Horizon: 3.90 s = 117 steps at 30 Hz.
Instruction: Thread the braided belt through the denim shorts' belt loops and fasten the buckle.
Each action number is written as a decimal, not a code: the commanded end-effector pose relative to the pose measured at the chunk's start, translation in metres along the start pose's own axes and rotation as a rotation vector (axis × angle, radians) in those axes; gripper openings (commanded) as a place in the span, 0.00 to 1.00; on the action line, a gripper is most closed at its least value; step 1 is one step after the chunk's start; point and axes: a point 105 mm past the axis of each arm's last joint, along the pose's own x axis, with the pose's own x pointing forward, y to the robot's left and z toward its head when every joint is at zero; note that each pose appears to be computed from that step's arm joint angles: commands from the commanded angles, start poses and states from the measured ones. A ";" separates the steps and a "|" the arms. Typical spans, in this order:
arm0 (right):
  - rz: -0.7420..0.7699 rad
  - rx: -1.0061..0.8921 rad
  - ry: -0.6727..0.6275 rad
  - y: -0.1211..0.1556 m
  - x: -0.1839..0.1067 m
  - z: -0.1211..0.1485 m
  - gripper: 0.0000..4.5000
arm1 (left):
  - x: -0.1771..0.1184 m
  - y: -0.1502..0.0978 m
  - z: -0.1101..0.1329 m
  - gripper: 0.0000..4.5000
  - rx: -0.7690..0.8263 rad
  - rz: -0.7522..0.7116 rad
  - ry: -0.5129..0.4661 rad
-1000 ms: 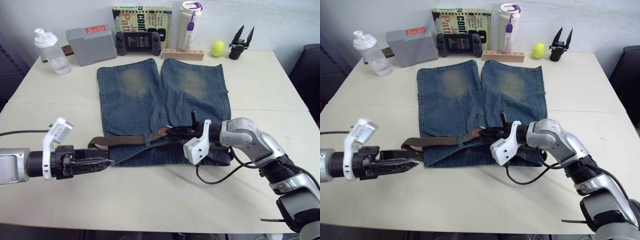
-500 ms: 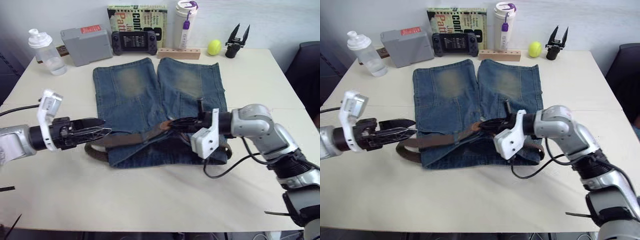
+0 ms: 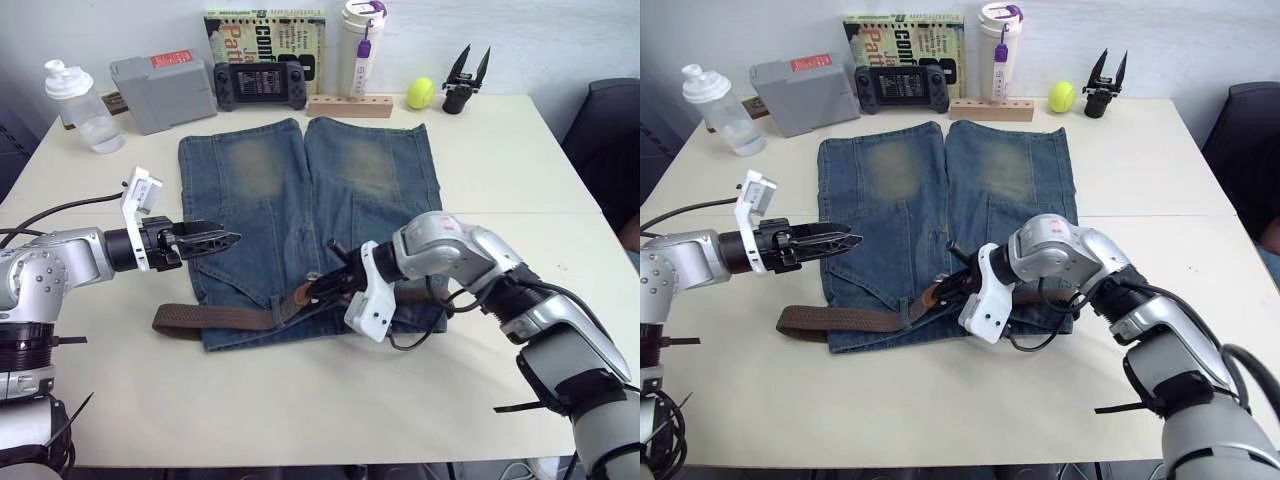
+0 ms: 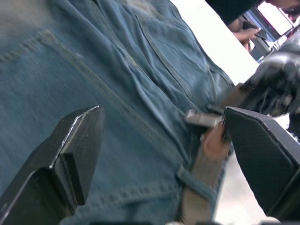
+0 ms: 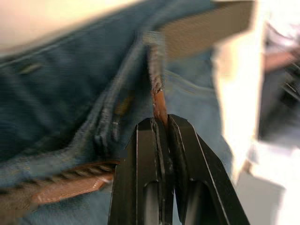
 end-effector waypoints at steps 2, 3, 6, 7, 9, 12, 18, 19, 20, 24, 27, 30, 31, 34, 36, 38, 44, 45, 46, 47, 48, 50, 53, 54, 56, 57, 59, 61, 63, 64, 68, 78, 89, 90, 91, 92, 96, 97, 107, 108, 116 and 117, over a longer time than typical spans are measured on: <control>0.035 -0.141 -0.043 -0.011 0.006 -0.001 0.00 | -0.001 -0.004 -0.001 0.99 0.018 -0.002 0.009; 0.034 -0.166 -0.039 -0.016 0.005 -0.003 0.00 | -0.001 -0.004 -0.002 0.99 0.013 -0.003 0.013; 0.011 -0.248 -0.015 -0.042 -0.002 -0.013 0.00 | 0.000 -0.008 -0.009 0.99 0.015 -0.013 0.033; 0.002 -0.257 -0.012 -0.047 -0.005 -0.014 0.00 | 0.000 -0.009 -0.011 0.99 0.018 -0.015 0.041; -0.024 -0.280 -0.006 -0.059 -0.011 -0.017 0.00 | 0.001 -0.012 -0.014 0.99 0.025 -0.025 0.057; -0.048 -0.306 -0.001 -0.068 -0.018 -0.017 0.00 | 0.001 -0.013 -0.019 0.99 0.033 -0.022 0.078; -0.087 -0.190 0.119 -0.066 -0.058 -0.037 0.00 | 0.002 -0.021 -0.020 0.99 0.065 -0.053 0.098; -0.087 -0.174 0.127 -0.064 -0.061 -0.038 0.00 | 0.001 -0.021 -0.020 0.99 0.064 -0.053 0.097; -0.087 -0.127 0.155 -0.057 -0.071 -0.042 0.00 | 0.001 -0.020 -0.019 0.99 0.067 -0.050 0.098; -0.092 0.044 0.208 -0.037 -0.099 -0.044 0.00 | 0.000 -0.017 -0.017 0.99 0.072 -0.040 0.103; -0.116 0.165 0.222 -0.028 -0.117 -0.039 0.00 | 0.002 -0.015 -0.014 0.99 0.078 -0.042 0.109; -0.128 0.220 0.231 -0.026 -0.128 -0.035 0.00 | 0.004 -0.014 -0.013 0.99 0.085 -0.048 0.118; -0.133 0.243 0.236 -0.025 -0.132 -0.034 0.00 | 0.005 -0.014 -0.012 0.99 0.090 -0.052 0.122; -0.150 0.289 0.242 -0.025 -0.137 -0.031 0.00 | 0.008 -0.015 -0.010 0.99 0.111 -0.068 0.128; -0.163 0.325 0.242 -0.026 -0.140 -0.028 0.00 | 0.013 -0.023 -0.004 0.99 0.168 -0.110 0.113; -0.168 0.359 0.244 -0.025 -0.142 -0.027 0.00 | 0.016 -0.031 -0.003 0.99 0.235 -0.150 0.118; -0.148 0.546 0.288 -0.007 -0.161 -0.030 0.00 | 0.028 -0.047 -0.031 0.99 0.438 -0.240 0.207; -0.149 0.569 0.289 -0.006 -0.163 -0.030 0.00 | 0.029 -0.043 -0.043 0.99 0.418 -0.233 0.243; -0.150 0.584 0.288 -0.005 -0.164 -0.029 0.00 | 0.029 -0.040 -0.052 0.99 0.405 -0.227 0.264; -0.149 0.613 0.284 -0.004 -0.166 -0.028 0.00 | 0.028 -0.034 -0.056 0.99 0.370 -0.208 0.257; -0.147 0.633 0.281 -0.004 -0.167 -0.026 0.00 | 0.028 -0.030 -0.059 0.99 0.347 -0.194 0.248; -0.126 0.669 0.285 0.001 -0.172 -0.024 0.00 | 0.024 -0.024 -0.059 0.99 0.293 -0.178 0.220; -0.111 0.683 0.302 0.003 -0.176 -0.023 0.00 | 0.018 -0.022 -0.060 0.99 0.275 -0.176 0.221; -0.113 0.679 0.305 0.002 -0.176 -0.023 0.00 | 0.017 -0.022 -0.060 0.99 0.272 -0.178 0.221; -0.122 0.673 0.292 0.000 -0.171 -0.022 0.00 | 0.017 -0.023 -0.061 0.99 0.274 -0.185 0.224; -0.125 0.671 0.287 -0.001 -0.169 -0.021 0.00 | 0.018 -0.024 -0.061 0.99 0.275 -0.187 0.226; -0.141 0.665 0.277 -0.006 -0.166 -0.021 0.00 | 0.019 -0.025 -0.058 0.99 0.280 -0.190 0.205; -0.156 0.666 0.269 -0.010 -0.166 -0.020 0.00 | 0.019 -0.030 -0.045 0.99 0.272 -0.210 0.146; -0.170 0.676 0.254 -0.014 -0.165 -0.019 0.00 | 0.014 -0.035 -0.025 0.99 0.249 -0.240 0.056; -0.174 0.682 0.247 -0.015 -0.165 -0.018 0.00 | 0.012 -0.038 -0.017 0.99 0.243 -0.252 0.022; -0.201 0.710 0.200 -0.023 -0.156 -0.013 0.00 | 0.013 -0.051 0.008 0.99 0.251 -0.293 -0.072; -0.234 1.006 0.201 -0.011 -0.157 -0.021 0.00 | 0.091 -0.076 -0.008 0.99 0.739 -0.152 -0.084; -0.256 1.055 0.214 -0.013 -0.157 -0.019 0.00 | 0.126 -0.098 0.008 0.99 0.909 -0.137 -0.166; -0.258 1.057 0.213 -0.014 -0.157 -0.019 0.00 | 0.128 -0.099 0.006 0.99 0.905 -0.139 -0.169; -0.259 1.058 0.213 -0.014 -0.157 -0.018 0.00 | 0.131 -0.099 0.005 0.99 0.896 -0.139 -0.171; -0.263 1.062 0.217 -0.014 -0.157 -0.018 0.00 | 0.133 -0.099 0.004 0.93 0.918 -0.130 -0.169; -0.268 1.075 0.227 -0.013 -0.157 -0.018 0.00 | 0.138 -0.103 -0.001 0.62 0.938 -0.157 -0.163; -0.270 1.078 0.229 -0.013 -0.157 -0.018 0.00 | 0.138 -0.103 -0.002 0.53 0.944 -0.163 -0.158; -0.414 1.295 0.230 -0.010 -0.162 -0.016 0.34 | 0.126 -0.080 0.005 0.00 0.706 -0.112 -0.149; -0.423 1.301 0.229 -0.009 -0.163 -0.013 0.45 | 0.122 -0.068 0.005 0.00 0.686 -0.062 -0.140; -0.442 1.386 0.137 0.011 -0.104 0.027 0.99 | 0.099 -0.010 0.004 0.00 0.628 0.140 0.014; -0.450 1.423 0.119 0.014 -0.094 0.031 0.99 | 0.097 -0.008 0.004 0.00 0.635 0.144 0.023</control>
